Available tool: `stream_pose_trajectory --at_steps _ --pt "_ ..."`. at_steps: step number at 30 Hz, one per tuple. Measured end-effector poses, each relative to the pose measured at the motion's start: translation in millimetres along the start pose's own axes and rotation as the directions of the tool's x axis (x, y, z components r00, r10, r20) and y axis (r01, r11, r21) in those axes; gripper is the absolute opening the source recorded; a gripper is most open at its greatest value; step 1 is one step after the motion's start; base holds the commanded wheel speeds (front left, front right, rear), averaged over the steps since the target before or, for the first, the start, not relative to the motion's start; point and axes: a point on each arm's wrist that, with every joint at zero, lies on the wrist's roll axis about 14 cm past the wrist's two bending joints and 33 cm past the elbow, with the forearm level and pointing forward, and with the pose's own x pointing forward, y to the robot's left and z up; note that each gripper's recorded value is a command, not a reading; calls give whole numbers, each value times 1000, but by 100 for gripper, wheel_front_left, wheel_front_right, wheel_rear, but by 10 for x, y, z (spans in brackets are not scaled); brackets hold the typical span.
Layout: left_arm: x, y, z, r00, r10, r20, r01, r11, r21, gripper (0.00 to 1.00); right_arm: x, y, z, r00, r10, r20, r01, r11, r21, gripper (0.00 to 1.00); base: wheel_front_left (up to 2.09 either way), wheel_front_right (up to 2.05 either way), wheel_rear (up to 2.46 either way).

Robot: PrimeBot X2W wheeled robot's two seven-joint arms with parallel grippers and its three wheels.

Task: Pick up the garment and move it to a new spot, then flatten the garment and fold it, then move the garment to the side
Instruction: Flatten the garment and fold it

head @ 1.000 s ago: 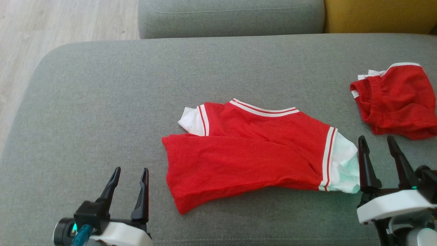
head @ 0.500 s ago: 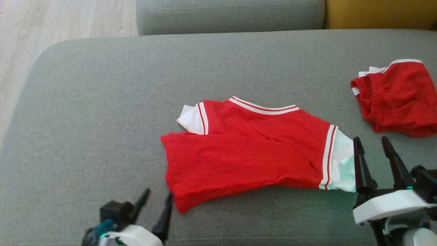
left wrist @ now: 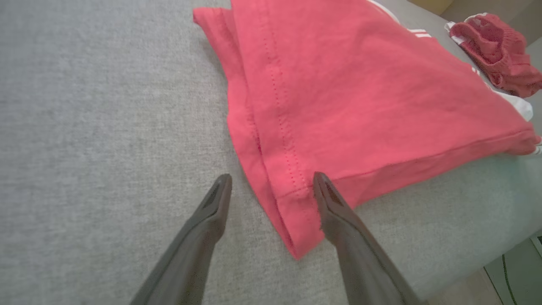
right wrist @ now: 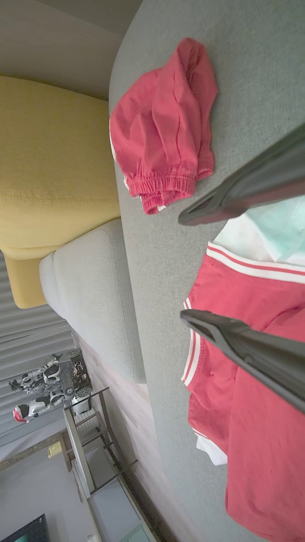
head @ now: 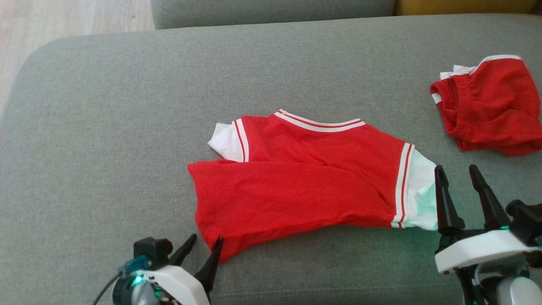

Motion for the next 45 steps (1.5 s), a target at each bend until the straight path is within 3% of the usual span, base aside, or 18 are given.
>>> stream_pose_trajectory --at_steps 1,2,4,20,21,22,26,31,37,45 --pt "4 -6 -22 1000 -3 -7 3 1000 -3 100 3 -3 4 1000 -1 1 1 1000 0 100 0 0 0" --pt "4 -6 -22 1000 -3 -7 3 1000 -3 49 3 -3 4 1000 -1 1 1 1000 0 100 0 0 0" --pt "9 -19 -45 1000 -8 -14 8 1000 -9 0 1 -9 -1 1000 -3 0 3 1000 0 100 0 0 0" --pt "-8 -18 183 996 -10 84 8 1000 21 0 16 -54 -30 1000 -14 -8 14 1000 17 100 0 0 0" --pt "-12 -10 222 995 -2 101 0 1000 27 43 15 -52 -30 1000 -13 -8 14 1000 17 100 0 0 0" --pt "-18 3 280 992 8 126 -13 999 34 100 15 -51 -28 1000 -13 -7 13 1000 17 100 0 0 0" --pt "-81 76 618 963 55 265 -75 995 69 100 10 -36 1 1000 -8 2 8 1000 16 100 0 0 0" --pt "-287 244 1176 877 125 464 -200 973 116 100 -5 0 61 1000 2 20 -3 1000 13 100 0 0 0" --pt "-552 334 1541 801 143 582 -281 947 154 100 -33 63 135 999 20 34 -19 1000 -20 100 0 0 0" --pt "-711 360 1360 821 158 549 -299 938 176 100 -129 120 136 999 33 25 -32 998 -46 100 0 0 0"
